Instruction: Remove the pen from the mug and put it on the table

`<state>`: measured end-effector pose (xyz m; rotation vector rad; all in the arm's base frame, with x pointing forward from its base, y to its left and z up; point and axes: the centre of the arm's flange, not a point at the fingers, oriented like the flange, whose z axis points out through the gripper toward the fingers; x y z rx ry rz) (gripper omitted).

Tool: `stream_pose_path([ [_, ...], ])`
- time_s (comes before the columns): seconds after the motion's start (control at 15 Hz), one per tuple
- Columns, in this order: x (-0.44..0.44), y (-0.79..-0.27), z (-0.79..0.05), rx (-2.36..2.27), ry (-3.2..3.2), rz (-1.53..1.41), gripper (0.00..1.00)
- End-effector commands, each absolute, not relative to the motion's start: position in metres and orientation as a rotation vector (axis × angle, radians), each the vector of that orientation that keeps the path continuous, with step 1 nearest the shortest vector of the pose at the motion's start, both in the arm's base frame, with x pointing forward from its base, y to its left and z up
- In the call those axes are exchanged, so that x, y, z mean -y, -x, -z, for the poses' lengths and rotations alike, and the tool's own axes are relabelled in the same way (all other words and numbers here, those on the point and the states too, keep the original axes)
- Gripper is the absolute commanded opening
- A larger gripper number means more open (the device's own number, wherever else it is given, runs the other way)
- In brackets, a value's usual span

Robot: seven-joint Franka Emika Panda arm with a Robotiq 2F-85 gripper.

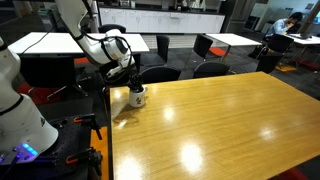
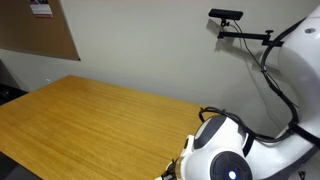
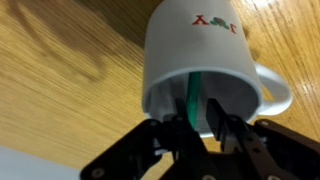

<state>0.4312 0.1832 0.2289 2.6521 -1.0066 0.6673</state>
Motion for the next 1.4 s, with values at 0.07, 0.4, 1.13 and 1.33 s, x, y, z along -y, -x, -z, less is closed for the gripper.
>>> stream_pose_path([
  [0.07, -0.19, -0.44, -0.227, 1.012, -2.623, -0.709, 0.0],
  [0.4, -0.2, -0.431, -0.238, 0.989, -2.641, -0.717, 0.03],
  [1.13, -0.203, -0.412, -0.296, 0.978, -2.486, -0.905, 0.03],
  [1.33, -0.19, -0.416, -0.313, 1.048, -2.435, -0.966, 0.03],
])
